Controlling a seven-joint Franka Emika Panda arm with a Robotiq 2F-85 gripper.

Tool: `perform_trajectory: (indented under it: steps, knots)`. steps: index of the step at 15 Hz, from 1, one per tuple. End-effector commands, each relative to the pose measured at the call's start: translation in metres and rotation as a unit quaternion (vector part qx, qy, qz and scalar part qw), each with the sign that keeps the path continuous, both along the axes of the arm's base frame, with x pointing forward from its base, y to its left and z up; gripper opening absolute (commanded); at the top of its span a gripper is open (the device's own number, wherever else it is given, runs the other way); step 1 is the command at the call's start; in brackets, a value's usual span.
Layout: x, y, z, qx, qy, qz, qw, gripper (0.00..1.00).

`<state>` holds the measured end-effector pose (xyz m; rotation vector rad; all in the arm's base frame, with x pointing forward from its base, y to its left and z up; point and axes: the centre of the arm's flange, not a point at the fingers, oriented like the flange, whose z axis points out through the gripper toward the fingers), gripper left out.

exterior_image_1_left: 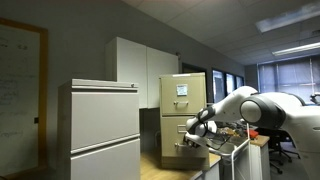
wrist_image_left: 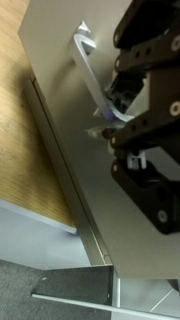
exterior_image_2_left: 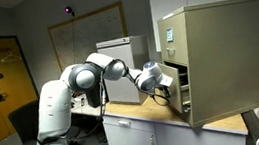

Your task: Open the bottom drawer of the cabinet to the right.

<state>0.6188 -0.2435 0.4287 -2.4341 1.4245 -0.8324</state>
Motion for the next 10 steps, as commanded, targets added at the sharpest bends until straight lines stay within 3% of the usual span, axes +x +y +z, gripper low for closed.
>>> perform_trajectory:
  steps: [1,10]
  knots:
    - [-0.053,0.063,-0.013,0.031,0.011,0.071,0.9969,0.05]
    - [-0.135,0.126,-0.025,0.093,-0.021,0.113,0.9891,0.05]
